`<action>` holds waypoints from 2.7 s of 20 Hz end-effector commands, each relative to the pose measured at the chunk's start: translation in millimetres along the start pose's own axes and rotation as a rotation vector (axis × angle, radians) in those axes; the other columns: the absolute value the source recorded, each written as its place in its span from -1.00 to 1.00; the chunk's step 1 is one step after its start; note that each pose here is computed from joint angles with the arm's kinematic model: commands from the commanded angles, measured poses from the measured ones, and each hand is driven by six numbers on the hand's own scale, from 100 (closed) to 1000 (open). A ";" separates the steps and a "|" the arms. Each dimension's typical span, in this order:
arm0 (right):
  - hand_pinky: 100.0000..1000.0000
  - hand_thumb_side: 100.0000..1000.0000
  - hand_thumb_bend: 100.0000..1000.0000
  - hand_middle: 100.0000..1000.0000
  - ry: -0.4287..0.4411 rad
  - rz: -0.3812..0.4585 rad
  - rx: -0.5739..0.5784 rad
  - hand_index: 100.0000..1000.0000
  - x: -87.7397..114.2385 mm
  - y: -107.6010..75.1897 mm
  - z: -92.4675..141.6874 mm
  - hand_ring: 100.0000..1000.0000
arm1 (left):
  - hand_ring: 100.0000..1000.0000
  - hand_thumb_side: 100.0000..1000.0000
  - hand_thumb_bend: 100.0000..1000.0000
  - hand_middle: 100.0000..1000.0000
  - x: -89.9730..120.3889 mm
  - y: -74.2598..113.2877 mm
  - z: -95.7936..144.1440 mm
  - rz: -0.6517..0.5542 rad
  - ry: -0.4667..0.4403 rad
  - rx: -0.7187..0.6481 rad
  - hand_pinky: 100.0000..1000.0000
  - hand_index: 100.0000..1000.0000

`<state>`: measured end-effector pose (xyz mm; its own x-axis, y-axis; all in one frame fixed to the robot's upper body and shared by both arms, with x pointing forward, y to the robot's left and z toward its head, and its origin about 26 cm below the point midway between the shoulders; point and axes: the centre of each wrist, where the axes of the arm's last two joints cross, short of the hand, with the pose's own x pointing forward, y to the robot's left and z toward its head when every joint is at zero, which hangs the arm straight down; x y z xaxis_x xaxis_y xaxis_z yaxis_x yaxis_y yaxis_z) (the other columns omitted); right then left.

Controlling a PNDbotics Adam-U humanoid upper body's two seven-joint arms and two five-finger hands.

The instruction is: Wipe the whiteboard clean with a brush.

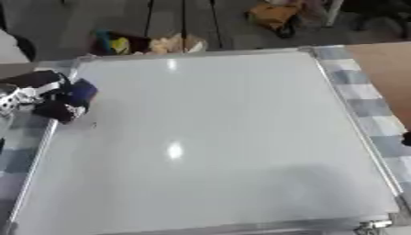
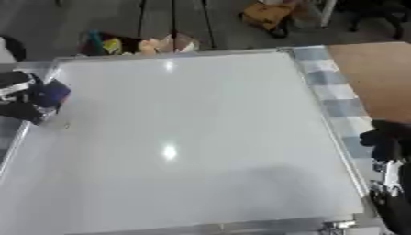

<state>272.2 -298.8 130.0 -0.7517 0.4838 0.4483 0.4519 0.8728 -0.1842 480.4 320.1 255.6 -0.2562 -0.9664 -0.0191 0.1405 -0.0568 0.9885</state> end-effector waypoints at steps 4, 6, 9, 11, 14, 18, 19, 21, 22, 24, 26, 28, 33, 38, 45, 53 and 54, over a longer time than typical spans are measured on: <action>-0.18 0.31 -1.00 -0.26 -0.024 0.001 -0.004 0.28 4.2 -2.0 -5.1 -0.04 | -0.01 0.14 -1.00 -0.54 1.4 15.9 4.2 -0.042 -0.010 0.011 -0.11 -0.51; -0.18 0.31 -1.00 -0.26 -0.023 0.001 -0.006 0.28 4.1 -2.3 -5.0 -0.04 | -0.02 0.14 -1.00 -0.54 2.2 15.2 3.9 -0.043 -0.012 0.000 -0.10 -0.51; -0.18 0.31 -1.00 -0.26 -0.021 0.000 -0.008 0.28 4.1 -2.3 -4.7 -0.04 | -0.02 0.15 -1.00 -0.54 2.7 12.5 2.9 -0.047 -0.011 -0.024 -0.08 -0.50; -0.18 0.31 -1.00 -0.26 -0.020 -0.001 -0.009 0.28 4.1 -2.2 -4.7 -0.05 | -0.01 0.15 -1.00 -0.54 2.5 10.7 2.3 -0.051 -0.006 -0.041 -0.07 -0.49; -0.18 0.31 -1.00 -0.26 -0.020 -0.002 -0.010 0.28 4.1 -2.2 -4.6 -0.05 | -0.01 0.15 -1.00 -0.54 2.4 8.9 1.4 -0.060 0.000 -0.055 -0.06 -0.48; -0.18 0.30 -1.00 -0.26 -0.019 -0.003 -0.013 0.27 4.0 -2.3 -4.5 -0.05 | 0.00 0.20 -1.00 -0.52 2.2 4.9 0.5 -0.073 0.005 -0.072 -0.04 -0.43; -0.18 0.30 -1.00 -0.26 -0.019 -0.004 -0.014 0.27 4.0 -2.3 -4.4 -0.05 | 0.01 0.21 -1.00 -0.52 2.0 3.9 0.3 -0.075 0.007 -0.076 -0.03 -0.41; -0.18 0.30 -1.00 -0.26 -0.018 -0.004 -0.015 0.27 4.0 -2.3 -4.2 -0.05 | 0.02 0.24 -1.00 -0.49 1.8 2.4 -0.2 -0.084 0.007 -0.087 0.00 -0.32; -0.18 0.30 -1.00 -0.26 -0.017 -0.004 -0.016 0.27 4.0 -2.3 -4.2 -0.05 | 0.04 0.28 -1.00 -0.44 1.9 1.9 -0.3 -0.088 0.006 -0.092 0.02 -0.26; -0.18 0.30 -1.00 -0.26 -0.016 -0.005 -0.016 0.27 4.0 -2.3 -4.1 -0.05 | 0.08 0.30 -1.00 -0.37 2.0 1.1 -0.6 -0.096 0.003 -0.102 0.04 -0.25; -0.18 0.30 -1.00 -0.26 -0.016 -0.006 -0.017 0.27 4.0 -2.4 -4.1 -0.05 | 0.10 0.31 -1.00 -0.30 1.7 0.3 -0.5 -0.102 0.002 -0.109 0.05 -0.24; -0.18 0.29 -1.00 -0.26 -0.015 -0.007 -0.020 0.27 3.9 -2.6 -4.0 -0.05 | 0.14 0.34 -1.00 -0.22 1.3 -1.5 -0.8 -0.109 0.003 -0.121 0.07 -0.23; -0.18 0.28 -1.00 -0.27 -0.011 -0.006 -0.028 0.27 3.7 -3.3 -3.9 -0.05 | 0.21 0.41 -1.00 -0.09 1.8 -4.5 -1.9 -0.132 -0.006 -0.153 0.11 -0.17; -0.18 0.28 -1.00 -0.27 -0.009 -0.005 -0.033 0.27 3.6 -3.6 -3.7 -0.05 | 0.29 0.42 -1.00 0.11 1.7 -6.9 -2.7 -0.147 -0.006 -0.172 0.14 -0.16; -0.18 0.28 -1.00 -0.27 -0.006 -0.004 -0.035 0.27 3.5 -3.8 -3.6 -0.05 | 0.30 0.55 -1.00 0.09 3.6 -9.9 -4.1 -0.155 -0.020 -0.186 0.14 -0.15; -0.18 0.27 -1.00 -0.27 -0.004 -0.005 -0.041 0.27 3.5 -3.9 -3.7 -0.05 | 0.29 0.58 -1.00 -0.03 7.2 -14.4 -6.8 -0.183 -0.037 -0.213 0.15 -0.13; -0.18 0.27 -1.00 -0.27 -0.003 -0.005 -0.041 0.27 3.5 -3.9 -3.7 -0.05 | 0.29 0.58 -1.00 -0.03 7.5 -15.1 -7.1 -0.188 -0.039 -0.217 0.15 -0.13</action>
<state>271.8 -299.4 129.1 -0.7437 0.4793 0.4660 0.4634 0.8721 -0.1573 482.9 308.4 241.3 -0.3370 -0.9258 -0.1712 0.2716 -0.2697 0.9239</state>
